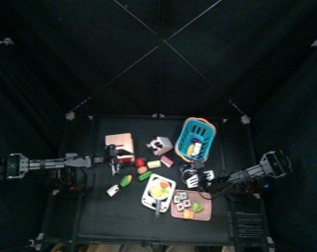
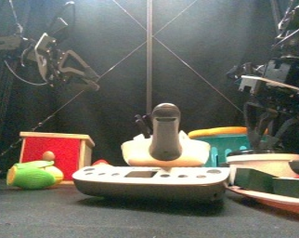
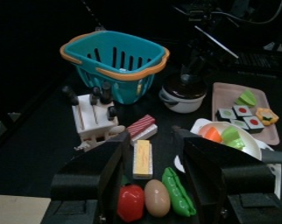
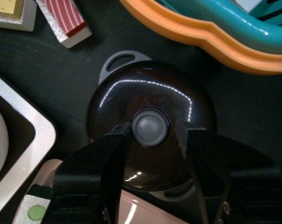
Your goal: Grab lid
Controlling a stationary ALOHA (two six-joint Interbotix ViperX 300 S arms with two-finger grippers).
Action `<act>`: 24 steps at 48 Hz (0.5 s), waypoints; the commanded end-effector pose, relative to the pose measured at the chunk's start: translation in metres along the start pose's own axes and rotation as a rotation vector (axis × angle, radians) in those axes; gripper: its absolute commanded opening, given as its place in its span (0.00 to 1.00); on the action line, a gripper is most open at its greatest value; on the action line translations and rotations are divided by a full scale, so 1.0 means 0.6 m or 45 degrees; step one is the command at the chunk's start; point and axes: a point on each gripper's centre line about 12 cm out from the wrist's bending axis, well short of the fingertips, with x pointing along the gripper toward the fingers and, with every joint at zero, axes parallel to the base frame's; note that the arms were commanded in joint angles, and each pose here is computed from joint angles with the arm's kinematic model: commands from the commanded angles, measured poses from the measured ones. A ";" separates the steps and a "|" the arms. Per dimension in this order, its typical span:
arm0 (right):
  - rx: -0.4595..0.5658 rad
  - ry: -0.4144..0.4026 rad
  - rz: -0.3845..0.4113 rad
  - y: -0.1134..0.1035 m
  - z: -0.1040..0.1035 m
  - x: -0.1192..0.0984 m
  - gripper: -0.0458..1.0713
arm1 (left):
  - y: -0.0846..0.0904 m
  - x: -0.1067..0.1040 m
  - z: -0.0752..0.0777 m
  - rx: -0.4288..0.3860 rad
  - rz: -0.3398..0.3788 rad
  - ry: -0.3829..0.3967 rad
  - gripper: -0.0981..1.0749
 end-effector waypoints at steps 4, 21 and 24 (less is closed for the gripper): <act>0.017 -0.006 0.018 0.002 0.006 -0.005 0.67 | 0.001 0.002 0.009 0.004 0.001 -0.019 0.78; 0.032 -0.012 0.063 0.014 0.014 -0.019 0.57 | 0.001 0.002 0.009 0.004 0.001 -0.019 0.78; 0.036 -0.014 0.079 0.017 0.016 -0.024 0.57 | 0.001 0.002 0.009 0.004 0.001 -0.019 0.78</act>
